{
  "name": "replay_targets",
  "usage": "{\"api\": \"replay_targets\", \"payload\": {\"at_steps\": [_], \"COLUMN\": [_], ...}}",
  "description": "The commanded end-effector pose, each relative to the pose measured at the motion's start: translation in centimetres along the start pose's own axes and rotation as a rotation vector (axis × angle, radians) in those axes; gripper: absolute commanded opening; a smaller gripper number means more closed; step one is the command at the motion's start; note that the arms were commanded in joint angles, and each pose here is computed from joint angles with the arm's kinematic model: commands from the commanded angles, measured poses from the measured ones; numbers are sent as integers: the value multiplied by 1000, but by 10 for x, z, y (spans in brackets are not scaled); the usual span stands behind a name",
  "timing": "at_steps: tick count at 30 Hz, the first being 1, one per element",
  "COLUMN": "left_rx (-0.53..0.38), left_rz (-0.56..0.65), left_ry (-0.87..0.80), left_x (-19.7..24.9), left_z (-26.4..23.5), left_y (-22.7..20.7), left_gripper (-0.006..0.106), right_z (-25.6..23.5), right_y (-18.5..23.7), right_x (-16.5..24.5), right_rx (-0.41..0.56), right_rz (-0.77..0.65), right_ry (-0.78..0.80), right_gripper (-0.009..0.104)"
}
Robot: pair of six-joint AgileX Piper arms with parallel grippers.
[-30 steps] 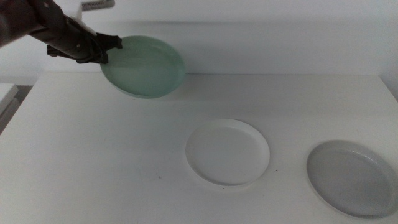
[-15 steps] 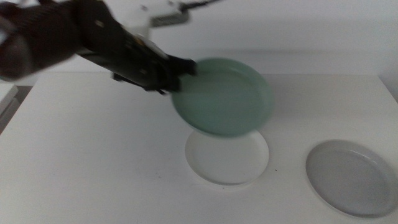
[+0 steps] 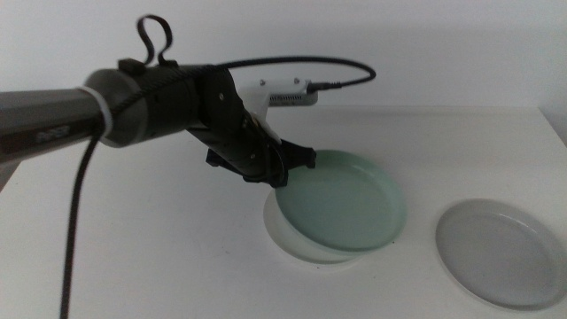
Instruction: Stack the three bowls on top of each other.
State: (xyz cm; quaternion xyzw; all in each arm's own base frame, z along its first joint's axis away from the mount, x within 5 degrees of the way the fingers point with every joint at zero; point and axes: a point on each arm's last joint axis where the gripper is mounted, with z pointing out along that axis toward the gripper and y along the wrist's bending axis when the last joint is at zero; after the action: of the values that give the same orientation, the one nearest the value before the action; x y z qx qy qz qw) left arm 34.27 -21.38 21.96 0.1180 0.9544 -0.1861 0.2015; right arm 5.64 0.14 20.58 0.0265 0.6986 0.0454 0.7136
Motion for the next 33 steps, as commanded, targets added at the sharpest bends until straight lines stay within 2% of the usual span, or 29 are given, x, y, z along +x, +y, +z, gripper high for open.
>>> {"api": "replay_targets", "payload": {"at_steps": [1, 10, 29, 33], "left_rx": [-10, -28, -47, -48], "left_rz": [4, 4, -33, -34], "left_ry": [-17, -54, -17, -13], "left_x": [-1, -5, -4, -3], "left_z": [6, 15, 27, 28], "left_y": [1, 9, 24, 24], "left_gripper": [-2, -2, -2, 5], "right_z": [0, 0, 0, 0], "right_y": [0, 0, 0, 0], "right_x": [-3, -3, -3, -3], "right_rx": [6, 6, 6, 6], "right_rz": [-14, -14, -14, -14], "right_ry": [-12, -12, -12, -12], "right_gripper": [93, 93, 93, 93]}}
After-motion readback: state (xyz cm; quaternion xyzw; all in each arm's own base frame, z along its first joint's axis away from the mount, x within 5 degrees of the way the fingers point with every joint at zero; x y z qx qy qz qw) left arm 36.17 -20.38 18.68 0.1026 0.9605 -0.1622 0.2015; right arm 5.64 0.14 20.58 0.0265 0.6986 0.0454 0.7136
